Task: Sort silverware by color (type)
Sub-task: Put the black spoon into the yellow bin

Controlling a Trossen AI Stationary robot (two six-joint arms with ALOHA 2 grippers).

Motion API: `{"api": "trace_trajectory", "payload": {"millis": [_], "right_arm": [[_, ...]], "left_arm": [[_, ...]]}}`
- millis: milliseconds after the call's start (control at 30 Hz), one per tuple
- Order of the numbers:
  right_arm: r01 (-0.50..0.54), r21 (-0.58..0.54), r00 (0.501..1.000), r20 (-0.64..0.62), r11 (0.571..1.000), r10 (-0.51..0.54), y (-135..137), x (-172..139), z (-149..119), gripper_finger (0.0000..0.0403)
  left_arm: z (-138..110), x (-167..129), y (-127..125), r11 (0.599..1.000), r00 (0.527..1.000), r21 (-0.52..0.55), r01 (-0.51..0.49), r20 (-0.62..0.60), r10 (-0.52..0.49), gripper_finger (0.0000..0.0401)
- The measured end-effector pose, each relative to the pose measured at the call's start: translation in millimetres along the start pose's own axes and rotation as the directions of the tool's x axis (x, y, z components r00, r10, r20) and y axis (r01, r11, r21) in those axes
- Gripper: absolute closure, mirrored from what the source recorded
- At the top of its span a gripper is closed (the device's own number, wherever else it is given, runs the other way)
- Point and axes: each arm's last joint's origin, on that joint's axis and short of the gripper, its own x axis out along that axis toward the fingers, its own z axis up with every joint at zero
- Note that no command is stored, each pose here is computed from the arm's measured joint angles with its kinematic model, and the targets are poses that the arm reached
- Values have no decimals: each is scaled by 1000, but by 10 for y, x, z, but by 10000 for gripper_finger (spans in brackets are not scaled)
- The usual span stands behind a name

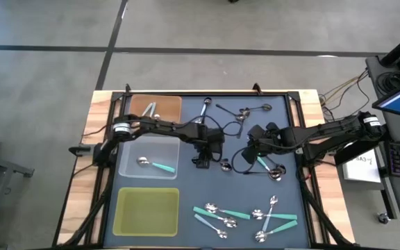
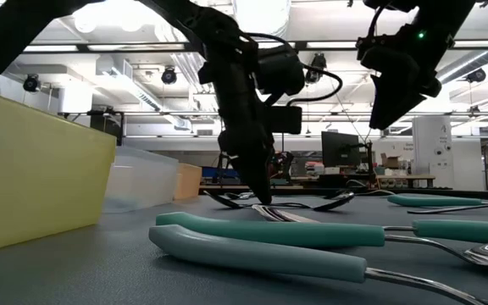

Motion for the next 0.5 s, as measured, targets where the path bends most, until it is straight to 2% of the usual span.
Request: {"api": "trace_trajectory", "payload": {"millis": [300, 500], "right_arm": [[10, -3, 1000, -8, 1000, -10, -9, 0, -9, 257], [10, 5, 1000, -6, 1000, -10, -9, 0, -8, 257]], "left_arm": [[7, -84, -65, 995, 1000, 101, 12, 11, -13, 322], [-2, -62, -44, 996, 1000, 90, 11, 9, -12, 323]]}}
